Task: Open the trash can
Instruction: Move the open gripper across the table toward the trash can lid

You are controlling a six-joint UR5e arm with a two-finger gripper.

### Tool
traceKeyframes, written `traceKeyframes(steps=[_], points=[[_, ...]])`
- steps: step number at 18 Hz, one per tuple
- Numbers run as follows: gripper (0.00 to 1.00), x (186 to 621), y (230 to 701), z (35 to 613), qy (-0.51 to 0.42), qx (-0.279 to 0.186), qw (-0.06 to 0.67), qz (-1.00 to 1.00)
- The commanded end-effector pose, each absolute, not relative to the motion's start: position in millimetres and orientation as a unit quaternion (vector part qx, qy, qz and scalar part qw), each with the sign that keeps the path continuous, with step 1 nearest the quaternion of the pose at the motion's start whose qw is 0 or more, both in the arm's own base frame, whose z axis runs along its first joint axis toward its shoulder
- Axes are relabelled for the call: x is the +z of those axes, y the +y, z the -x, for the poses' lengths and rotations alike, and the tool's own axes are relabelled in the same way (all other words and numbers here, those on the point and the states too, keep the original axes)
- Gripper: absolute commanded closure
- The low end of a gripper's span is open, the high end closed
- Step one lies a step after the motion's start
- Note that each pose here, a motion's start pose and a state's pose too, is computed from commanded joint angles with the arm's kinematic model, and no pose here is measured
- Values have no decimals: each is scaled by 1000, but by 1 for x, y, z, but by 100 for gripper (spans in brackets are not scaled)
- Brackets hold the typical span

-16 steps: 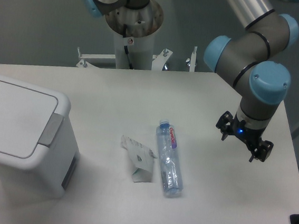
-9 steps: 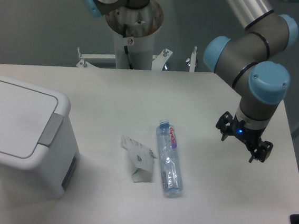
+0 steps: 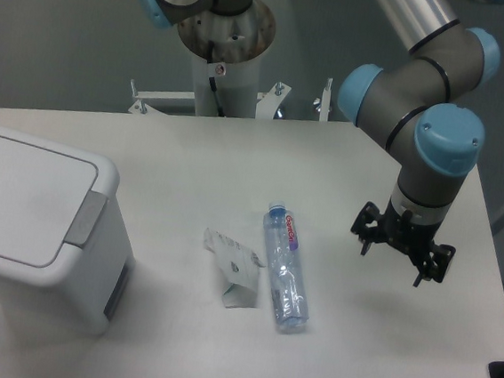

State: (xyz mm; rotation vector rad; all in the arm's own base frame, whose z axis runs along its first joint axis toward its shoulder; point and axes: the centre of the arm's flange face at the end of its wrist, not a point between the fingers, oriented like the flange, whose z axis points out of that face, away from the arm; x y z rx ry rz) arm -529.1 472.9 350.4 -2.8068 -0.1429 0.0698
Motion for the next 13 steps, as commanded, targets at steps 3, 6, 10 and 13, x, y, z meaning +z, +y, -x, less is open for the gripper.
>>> traceKeyframes(steps=[3,6,10,13], points=[[0,373,499,514,-84,19,190,978],[0,398,524,483,-96,11,213,972],[0,422,556,432,-103,-27,250,962],[0,444,572,395,-114,-44,262,957]])
